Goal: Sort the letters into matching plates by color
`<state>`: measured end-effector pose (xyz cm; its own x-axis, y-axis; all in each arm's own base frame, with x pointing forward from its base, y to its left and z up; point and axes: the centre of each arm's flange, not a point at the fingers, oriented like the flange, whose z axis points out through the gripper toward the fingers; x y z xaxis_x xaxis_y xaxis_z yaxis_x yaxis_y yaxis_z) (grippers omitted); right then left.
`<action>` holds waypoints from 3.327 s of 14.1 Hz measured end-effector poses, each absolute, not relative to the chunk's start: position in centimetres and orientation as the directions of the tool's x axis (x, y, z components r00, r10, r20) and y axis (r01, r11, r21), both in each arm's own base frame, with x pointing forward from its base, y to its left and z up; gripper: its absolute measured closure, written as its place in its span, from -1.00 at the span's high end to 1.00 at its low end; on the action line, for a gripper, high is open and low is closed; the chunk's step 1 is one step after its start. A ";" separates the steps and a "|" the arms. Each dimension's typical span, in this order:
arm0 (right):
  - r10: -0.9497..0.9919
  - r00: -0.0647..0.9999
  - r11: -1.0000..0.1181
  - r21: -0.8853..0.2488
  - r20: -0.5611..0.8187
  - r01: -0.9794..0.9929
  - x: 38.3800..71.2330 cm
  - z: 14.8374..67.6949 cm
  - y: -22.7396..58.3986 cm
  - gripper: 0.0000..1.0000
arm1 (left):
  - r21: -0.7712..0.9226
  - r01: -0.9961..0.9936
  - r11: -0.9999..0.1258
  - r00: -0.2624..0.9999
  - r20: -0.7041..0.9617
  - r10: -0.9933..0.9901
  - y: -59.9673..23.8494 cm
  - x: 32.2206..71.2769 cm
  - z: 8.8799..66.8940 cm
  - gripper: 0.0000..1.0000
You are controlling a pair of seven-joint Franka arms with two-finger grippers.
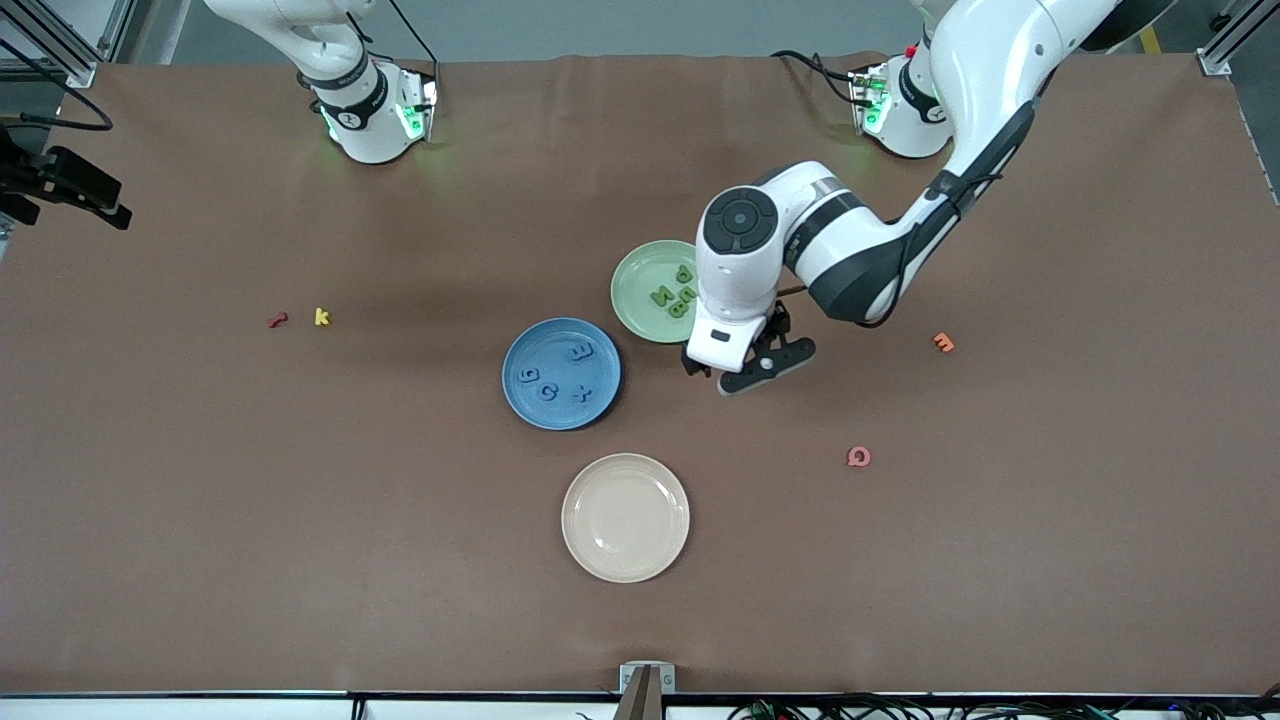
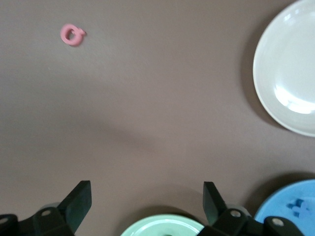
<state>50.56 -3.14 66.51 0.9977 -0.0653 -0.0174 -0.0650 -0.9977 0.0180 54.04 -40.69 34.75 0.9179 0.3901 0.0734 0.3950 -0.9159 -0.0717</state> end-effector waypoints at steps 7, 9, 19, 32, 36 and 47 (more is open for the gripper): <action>-0.085 0.996 -0.996 0.018 -0.012 -0.085 50.1 66.8 -4.1 1.00 | -0.103 0.329 -0.939 0.943 0.093 0.321 -37.6 56.6 37.9 1.00; -0.076 0.997 -0.997 0.019 -0.016 -0.076 50.1 66.6 -3.6 1.00 | -0.106 0.311 -0.944 0.948 0.099 0.302 -36.3 57.3 39.2 1.00; -0.074 0.996 -0.997 -0.018 -0.040 -0.075 49.9 66.4 -3.3 1.00 | -0.032 0.170 -0.985 0.985 -0.018 0.171 -15.3 59.1 55.3 1.00; -0.064 0.996 -0.998 -0.019 -0.057 -0.065 49.8 66.1 -2.9 1.00 | -0.024 0.043 -0.999 0.998 -0.037 0.043 -10.0 50.4 62.1 1.00; -0.057 0.997 -0.998 -0.019 -0.058 -0.058 49.8 66.0 -3.0 1.00 | -0.035 0.089 -0.995 0.996 -0.016 0.089 -7.3 50.3 63.1 1.00; -0.055 0.997 -0.998 -0.020 -0.045 -0.056 49.9 66.1 -3.1 1.00 | -0.037 0.107 -0.994 0.994 -0.022 0.107 -6.2 50.2 63.6 1.00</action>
<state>49.89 -3.07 66.11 0.9975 -0.0550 -0.0447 -0.0559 -0.9982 -0.0197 50.21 -6.17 63.57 0.9940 0.1074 -0.0220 0.1065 -0.9936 -0.0372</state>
